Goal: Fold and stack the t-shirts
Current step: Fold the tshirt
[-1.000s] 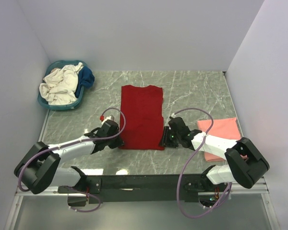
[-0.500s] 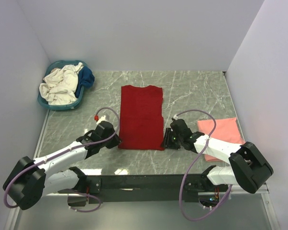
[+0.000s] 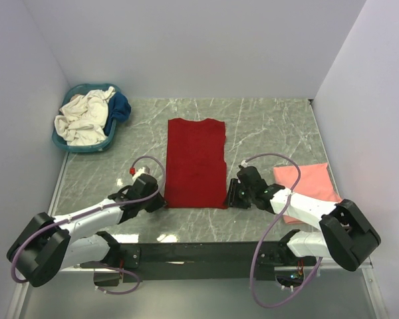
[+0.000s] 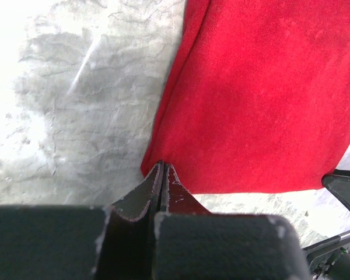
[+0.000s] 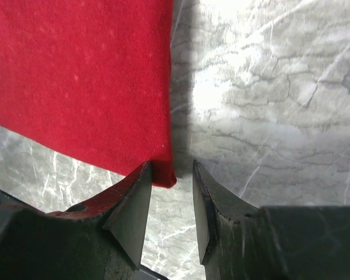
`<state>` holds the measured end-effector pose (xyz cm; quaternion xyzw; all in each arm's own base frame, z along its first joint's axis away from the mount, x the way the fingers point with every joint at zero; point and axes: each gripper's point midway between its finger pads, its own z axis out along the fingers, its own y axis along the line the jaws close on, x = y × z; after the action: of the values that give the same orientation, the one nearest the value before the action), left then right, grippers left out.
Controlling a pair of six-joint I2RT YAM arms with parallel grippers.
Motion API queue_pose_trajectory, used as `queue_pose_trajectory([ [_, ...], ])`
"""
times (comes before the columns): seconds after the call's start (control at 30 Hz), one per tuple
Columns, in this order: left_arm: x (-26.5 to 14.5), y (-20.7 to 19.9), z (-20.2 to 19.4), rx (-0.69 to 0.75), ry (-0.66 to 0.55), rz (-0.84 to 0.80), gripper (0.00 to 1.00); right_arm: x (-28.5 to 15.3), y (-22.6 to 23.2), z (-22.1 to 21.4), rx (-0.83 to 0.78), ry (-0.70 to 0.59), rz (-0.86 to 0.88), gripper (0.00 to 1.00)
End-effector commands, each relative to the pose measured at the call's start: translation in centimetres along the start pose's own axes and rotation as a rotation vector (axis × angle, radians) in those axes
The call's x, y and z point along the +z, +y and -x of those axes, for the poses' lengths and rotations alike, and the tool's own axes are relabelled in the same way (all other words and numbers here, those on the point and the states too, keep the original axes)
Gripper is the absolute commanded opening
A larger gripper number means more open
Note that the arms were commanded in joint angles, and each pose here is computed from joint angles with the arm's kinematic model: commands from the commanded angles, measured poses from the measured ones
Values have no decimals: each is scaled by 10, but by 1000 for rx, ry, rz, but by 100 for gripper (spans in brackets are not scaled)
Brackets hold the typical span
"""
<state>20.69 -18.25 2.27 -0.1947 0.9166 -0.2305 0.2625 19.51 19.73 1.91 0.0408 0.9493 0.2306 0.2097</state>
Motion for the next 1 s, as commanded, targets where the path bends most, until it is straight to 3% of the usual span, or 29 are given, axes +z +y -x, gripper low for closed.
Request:
queue_pose_trajectory([
  [0.0, -7, 4, 1, 8, -8, 20, 1, -5, 2, -4, 9, -1, 22, 42],
  [0.1, -17, 2, 8, 9, -30, 23, 10, -5, 8, -8, 28, 11, 63, 42],
  [0.13, -21, 2, 10, 2, -38, 27, 21, -5, 11, -10, 35, 16, 85, 42],
  [0.17, -22, 2, 12, -2, -46, 32, 25, -4, 12, -12, 48, 21, 91, 42],
  [0.33, -24, 8, 11, -9, -53, 50, 38, 0, 13, -16, 79, 19, 118, 42],
  [0.57, -12, 6, 0, -17, -28, -11, 42, 3, 12, -15, 118, -5, 130, 41],
  [0.97, 2, 11, -10, -34, 2, -15, 37, 6, 5, -17, 125, -16, 113, 40],
])
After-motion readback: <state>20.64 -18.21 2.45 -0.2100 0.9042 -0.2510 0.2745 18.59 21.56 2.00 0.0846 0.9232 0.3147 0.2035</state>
